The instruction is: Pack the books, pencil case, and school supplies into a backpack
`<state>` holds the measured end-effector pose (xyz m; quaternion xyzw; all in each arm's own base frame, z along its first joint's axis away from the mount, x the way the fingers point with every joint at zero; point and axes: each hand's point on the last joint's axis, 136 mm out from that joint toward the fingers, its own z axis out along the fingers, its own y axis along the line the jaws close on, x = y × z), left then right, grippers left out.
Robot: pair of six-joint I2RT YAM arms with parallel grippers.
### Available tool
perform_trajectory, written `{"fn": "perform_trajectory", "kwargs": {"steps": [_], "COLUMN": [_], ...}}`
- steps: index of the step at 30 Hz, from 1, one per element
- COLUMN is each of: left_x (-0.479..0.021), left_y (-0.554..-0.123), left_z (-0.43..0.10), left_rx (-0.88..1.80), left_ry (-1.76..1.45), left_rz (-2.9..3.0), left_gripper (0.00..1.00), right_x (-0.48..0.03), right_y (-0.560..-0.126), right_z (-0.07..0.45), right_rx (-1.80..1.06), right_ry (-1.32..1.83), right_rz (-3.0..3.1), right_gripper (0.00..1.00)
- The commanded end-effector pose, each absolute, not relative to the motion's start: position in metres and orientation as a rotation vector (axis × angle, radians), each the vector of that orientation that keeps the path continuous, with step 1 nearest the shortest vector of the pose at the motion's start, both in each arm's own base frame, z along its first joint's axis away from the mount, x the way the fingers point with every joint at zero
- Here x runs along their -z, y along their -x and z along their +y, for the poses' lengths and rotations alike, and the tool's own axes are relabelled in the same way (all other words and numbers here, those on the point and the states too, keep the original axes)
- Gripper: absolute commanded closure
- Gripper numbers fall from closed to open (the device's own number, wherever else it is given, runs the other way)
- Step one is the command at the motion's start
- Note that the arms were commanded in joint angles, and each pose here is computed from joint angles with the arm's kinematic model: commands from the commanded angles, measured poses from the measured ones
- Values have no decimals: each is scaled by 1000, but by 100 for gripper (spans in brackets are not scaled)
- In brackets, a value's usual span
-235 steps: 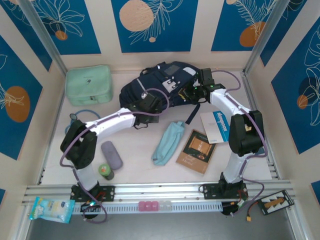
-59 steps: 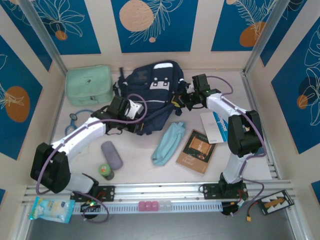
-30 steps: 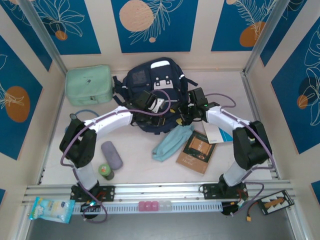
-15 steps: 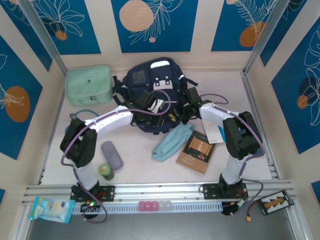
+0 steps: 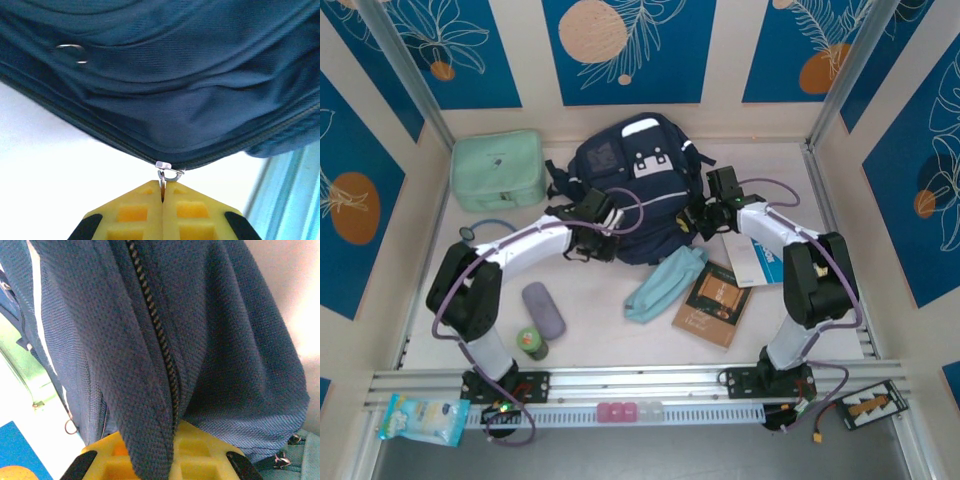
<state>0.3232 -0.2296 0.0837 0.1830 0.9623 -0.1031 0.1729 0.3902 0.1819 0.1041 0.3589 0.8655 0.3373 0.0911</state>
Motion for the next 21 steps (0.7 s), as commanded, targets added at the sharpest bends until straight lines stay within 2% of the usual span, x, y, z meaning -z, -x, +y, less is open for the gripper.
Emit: {"fn": "perform_trajectory", "kwargs": {"steps": [1,10,21], "left_x": [-79,-81,-84], "left_y": [-326,-402,-464], "left_z": [-188,-170,-149], "left_rx": [93,163,175], "left_ry": [-492,-414,-350], "left_rz": [2778,2714,2664], "left_gripper": [100,100,100], "right_x": [-141,-149,-148], "right_y": [-415,-418,-425], "right_z": [163,159,177], "right_rx": [-984,-1039,-1141], "right_ry": [-1010,-955,-851], "right_rz": [2434,2445,2485], "right_gripper": [98,98,98]}}
